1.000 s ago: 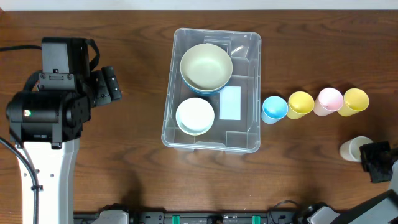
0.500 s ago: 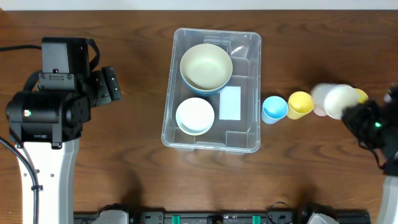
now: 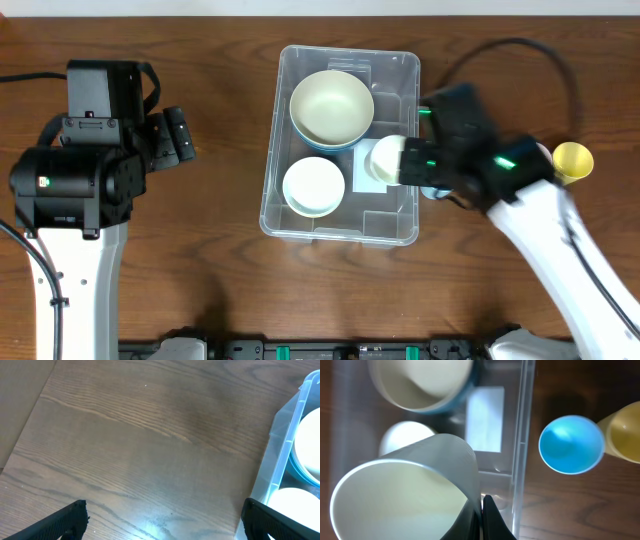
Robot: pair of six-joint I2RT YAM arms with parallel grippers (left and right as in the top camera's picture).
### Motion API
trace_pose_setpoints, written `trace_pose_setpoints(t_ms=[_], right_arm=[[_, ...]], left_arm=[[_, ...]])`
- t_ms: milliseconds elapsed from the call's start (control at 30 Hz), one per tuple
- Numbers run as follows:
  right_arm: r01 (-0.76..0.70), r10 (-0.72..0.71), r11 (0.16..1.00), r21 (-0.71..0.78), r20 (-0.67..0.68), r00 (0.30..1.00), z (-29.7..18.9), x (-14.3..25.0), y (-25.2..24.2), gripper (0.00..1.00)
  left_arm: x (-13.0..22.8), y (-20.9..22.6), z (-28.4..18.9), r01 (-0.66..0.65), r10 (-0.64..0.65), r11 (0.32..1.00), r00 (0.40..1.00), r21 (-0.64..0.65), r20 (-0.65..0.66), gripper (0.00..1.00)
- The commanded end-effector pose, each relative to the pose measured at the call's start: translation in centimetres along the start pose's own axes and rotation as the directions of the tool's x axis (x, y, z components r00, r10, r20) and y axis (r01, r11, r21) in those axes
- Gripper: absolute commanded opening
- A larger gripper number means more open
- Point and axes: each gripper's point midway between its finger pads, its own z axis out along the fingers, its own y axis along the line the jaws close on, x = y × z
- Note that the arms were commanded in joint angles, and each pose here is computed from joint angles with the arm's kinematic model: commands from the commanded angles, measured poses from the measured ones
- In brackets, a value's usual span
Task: Pack container
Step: 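Place the white cup in the container's right area and release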
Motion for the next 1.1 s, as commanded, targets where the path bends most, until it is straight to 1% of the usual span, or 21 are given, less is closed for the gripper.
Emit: trace_pose_setpoints(t_ms=[0,67,267,433,633,667,733,767,800,867,933,1033,1067], right_arm=[[-0.006,0.005,0.996,0.091,0.009,1.0,2.7,-0.9,-0.4,0.01],[0.033,-0.033,0.996,0.082,-0.005,0.999,4.3,-1.2,0.1,0.01],[0.04,-0.037,0.994,0.098,-0.032,0.999,8.4,-1.7,0.6,0.01],[0.037,-0.03,0.998,0.052,-0.116,0.993,11.5,-0.5,1.6,0.01],[0.03,-0.017,0.998,0.058,-0.206,0.978,14.4,1.3,1.7,0.02],[0.032,-0.019,0.998,0.058,-0.208,0.978,14.5,1.4,1.7,0.04],[0.04,-0.03,0.998,0.048,-0.195,0.98,14.5,1.1,2.0,0.17],[0.051,-0.044,0.998,0.034,-0.178,0.983,14.2,0.7,2.2,0.31],[0.053,-0.048,0.998,0.025,-0.16,0.986,13.8,0.2,2.5,0.38],[0.063,-0.063,0.998,-0.003,-0.109,0.992,12.2,-1.0,3.0,0.46],[0.07,-0.072,0.997,-0.03,-0.056,0.996,10.1,-2.3,3.5,0.5],[0.052,-0.049,0.997,-0.061,0.046,0.998,5.0,-4.5,3.1,0.59],[0.037,-0.032,0.998,-0.058,0.083,0.996,3.2,-5.2,2.5,0.64]], left_arm=[[-0.2,0.1,-0.2,0.02,-0.02,1.0,1.0,-0.002,0.005,0.98],[-0.2,0.1,-0.2,0.02,-0.02,1.0,1.0,-0.002,0.005,0.98],[-0.2,0.1,-0.2,0.02,-0.02,1.0,1.0,-0.002,0.005,0.98],[-0.2,0.1,-0.2,0.02,-0.02,1.0,1.0,-0.002,0.005,0.98],[-0.2,0.1,-0.2,0.02,-0.02,1.0,1.0,-0.002,0.005,0.98],[-0.2,0.1,-0.2,0.02,-0.02,1.0,1.0,-0.002,0.005,0.98],[-0.2,0.1,-0.2,0.021,-0.021,1.0,1.0,-0.002,0.005,0.98],[-0.2,0.1,-0.2,0.021,-0.021,1.0,1.0,-0.002,0.005,0.98],[-0.2,0.1,-0.2,0.02,-0.02,1.0,1.0,-0.002,0.005,0.98],[-0.2,0.1,-0.2,0.021,-0.021,1.0,1.0,-0.002,0.005,0.98],[-0.2,0.1,-0.2,0.02,-0.02,1.0,1.0,-0.002,0.005,0.98],[-0.2,0.1,-0.2,0.021,-0.021,1.0,1.0,-0.002,0.005,0.98],[-0.2,0.1,-0.2,0.02,-0.02,1.0,1.0,-0.002,0.005,0.98]])
